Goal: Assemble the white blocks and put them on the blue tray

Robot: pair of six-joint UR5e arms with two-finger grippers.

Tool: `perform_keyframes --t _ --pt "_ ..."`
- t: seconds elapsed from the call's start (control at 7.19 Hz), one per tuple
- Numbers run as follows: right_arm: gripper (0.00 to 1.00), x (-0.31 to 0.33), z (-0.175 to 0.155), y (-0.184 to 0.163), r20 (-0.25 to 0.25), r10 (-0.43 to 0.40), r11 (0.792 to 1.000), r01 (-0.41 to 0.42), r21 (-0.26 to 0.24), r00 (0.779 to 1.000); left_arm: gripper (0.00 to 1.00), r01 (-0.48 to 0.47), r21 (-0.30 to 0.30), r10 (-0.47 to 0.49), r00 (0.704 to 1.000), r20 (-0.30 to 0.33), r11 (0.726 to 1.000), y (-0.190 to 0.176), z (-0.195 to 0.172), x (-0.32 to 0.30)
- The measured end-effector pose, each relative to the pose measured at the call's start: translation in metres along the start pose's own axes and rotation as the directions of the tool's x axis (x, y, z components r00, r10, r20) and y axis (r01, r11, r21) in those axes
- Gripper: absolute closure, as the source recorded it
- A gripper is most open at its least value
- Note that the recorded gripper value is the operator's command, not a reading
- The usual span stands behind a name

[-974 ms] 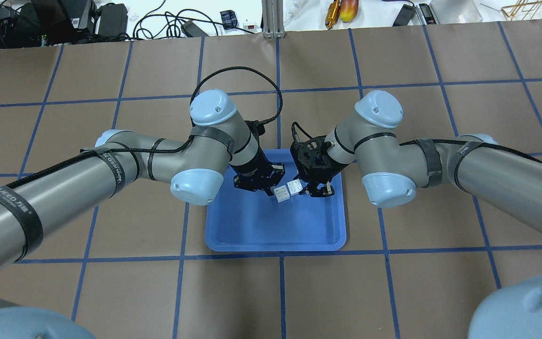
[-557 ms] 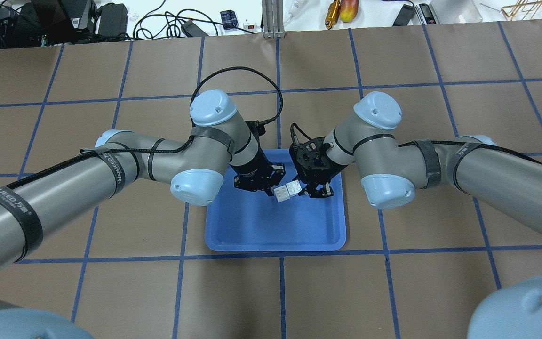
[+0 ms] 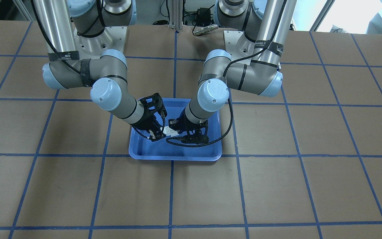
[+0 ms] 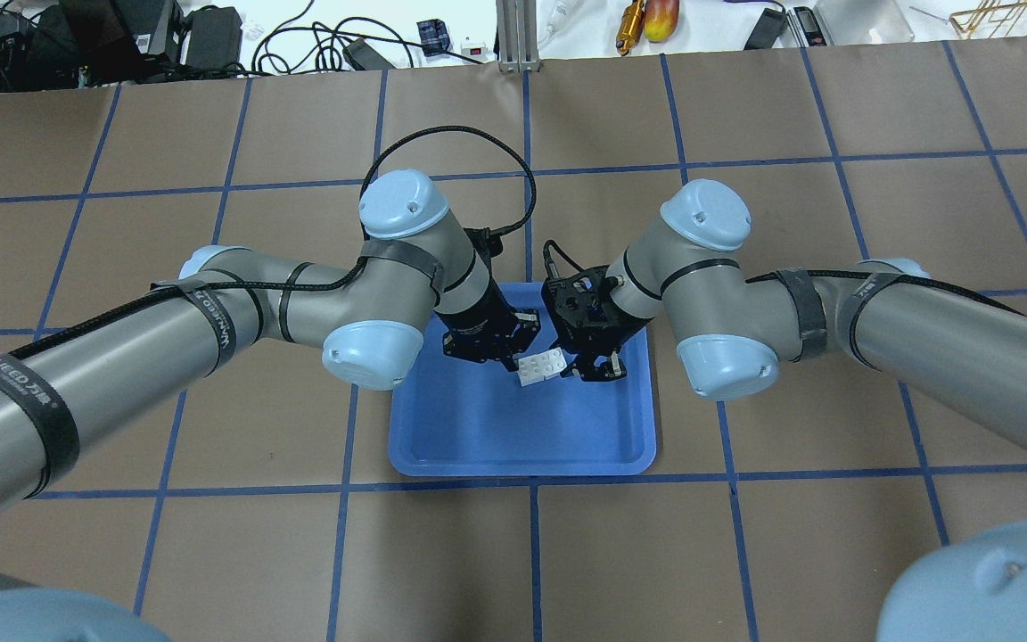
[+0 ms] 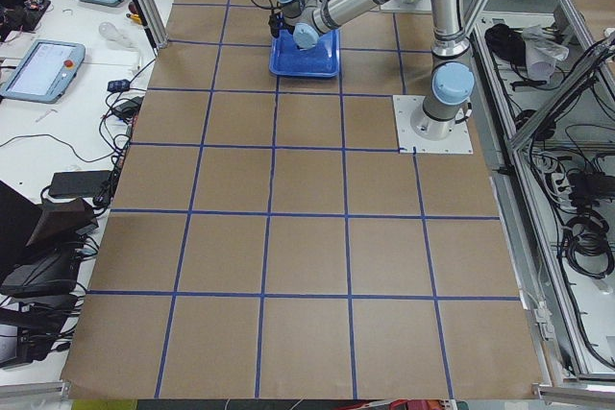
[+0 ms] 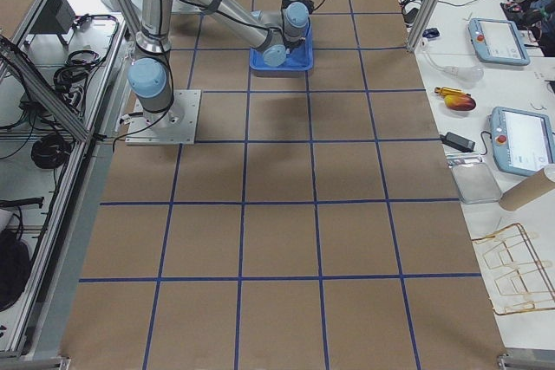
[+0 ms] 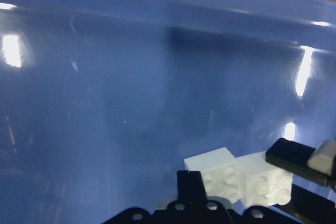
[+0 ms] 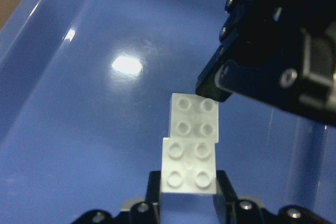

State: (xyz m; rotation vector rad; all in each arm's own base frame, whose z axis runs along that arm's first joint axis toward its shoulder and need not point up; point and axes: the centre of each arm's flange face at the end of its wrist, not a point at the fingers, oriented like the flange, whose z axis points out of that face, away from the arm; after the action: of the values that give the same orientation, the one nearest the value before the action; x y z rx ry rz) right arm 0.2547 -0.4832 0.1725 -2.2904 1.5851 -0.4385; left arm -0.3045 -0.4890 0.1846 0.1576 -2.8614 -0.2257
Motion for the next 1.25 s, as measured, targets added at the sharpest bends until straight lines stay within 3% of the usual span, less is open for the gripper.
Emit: perform_keyframes --t 0.14,0.56,0.83,1.11,1.25 --pt "0.0 -0.001 0.002 0.0 0.007 0.008 1.0 -0.008 0.004 1.0 1.0 0.0 0.001 0.0 1.0 -0.001 1.0 0.0 0.0 0.0" --pt "0.0 -0.001 0.005 0.001 0.018 0.016 1.0 -0.016 0.014 1.0 1.0 0.0 0.005 0.0 1.0 -0.002 1.0 0.0 -0.003 0.001" --pt "0.0 0.006 -0.01 -0.001 -0.012 0.014 1.0 -0.014 0.005 1.0 1.0 -0.004 0.012 0.004 1.0 -0.004 1.0 0.001 -0.007 0.003" --pt "0.0 0.027 -0.064 -0.003 -0.053 0.038 0.999 -0.039 -0.011 0.998 1.0 -0.019 0.044 0.018 1.0 0.02 0.999 0.001 -0.018 0.003" --pt "0.0 0.036 -0.104 -0.002 -0.038 0.077 0.997 -0.078 -0.026 0.996 1.0 -0.029 0.066 0.027 0.999 0.035 0.997 -0.004 -0.029 -0.001"
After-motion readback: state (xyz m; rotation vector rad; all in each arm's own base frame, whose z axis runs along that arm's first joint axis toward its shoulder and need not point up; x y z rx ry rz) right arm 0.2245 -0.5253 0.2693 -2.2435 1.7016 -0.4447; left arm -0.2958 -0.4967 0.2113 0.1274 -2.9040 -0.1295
